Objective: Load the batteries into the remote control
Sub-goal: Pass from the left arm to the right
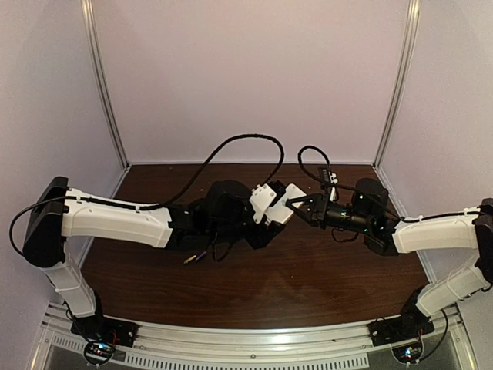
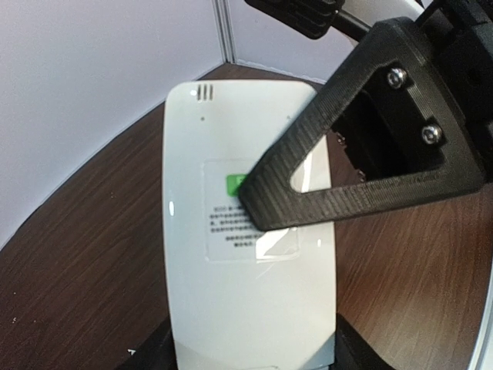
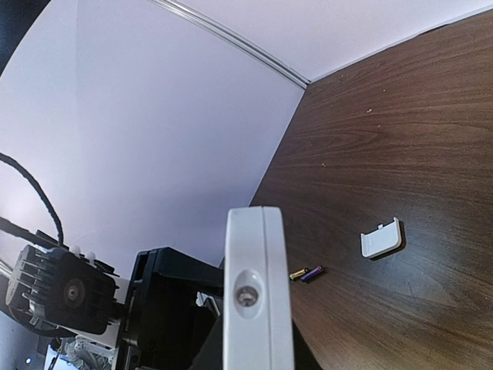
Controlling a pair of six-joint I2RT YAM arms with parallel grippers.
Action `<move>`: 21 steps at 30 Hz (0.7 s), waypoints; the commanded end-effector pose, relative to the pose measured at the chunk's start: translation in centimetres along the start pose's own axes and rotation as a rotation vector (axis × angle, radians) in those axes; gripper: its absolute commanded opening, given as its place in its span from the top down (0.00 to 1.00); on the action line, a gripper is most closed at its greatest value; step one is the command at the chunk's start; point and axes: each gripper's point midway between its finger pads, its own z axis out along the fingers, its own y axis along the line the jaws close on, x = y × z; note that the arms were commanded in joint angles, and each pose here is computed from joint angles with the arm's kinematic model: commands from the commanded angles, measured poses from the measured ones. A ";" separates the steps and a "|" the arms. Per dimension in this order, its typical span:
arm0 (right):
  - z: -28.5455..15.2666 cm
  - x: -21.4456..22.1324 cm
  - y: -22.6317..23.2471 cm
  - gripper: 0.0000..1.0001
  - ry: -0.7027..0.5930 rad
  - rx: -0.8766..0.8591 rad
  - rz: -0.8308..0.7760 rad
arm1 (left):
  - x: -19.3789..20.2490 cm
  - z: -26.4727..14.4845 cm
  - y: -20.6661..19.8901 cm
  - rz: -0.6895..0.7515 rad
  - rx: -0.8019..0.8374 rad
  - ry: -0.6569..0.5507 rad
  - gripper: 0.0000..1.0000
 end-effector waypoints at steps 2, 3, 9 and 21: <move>0.5 0.5 1.3 0.91 0.015 -0.051 0.011 | -4.0 -0.1 -0.4 -0.039 0.028 -0.127 0.61; 0.4 0.6 1.3 0.96 0.015 -0.049 0.009 | -4.0 -0.1 -0.5 -0.037 0.034 -0.123 0.54; -0.4 0.1 0.8 1.00 0.006 -0.014 -0.013 | -2.6 -2.1 1.3 -0.039 0.002 -0.019 0.19; -3.7 -0.8 -1.6 1.00 -0.008 0.062 -0.050 | 7.6 -11.5 9.8 -0.239 -0.074 0.333 0.17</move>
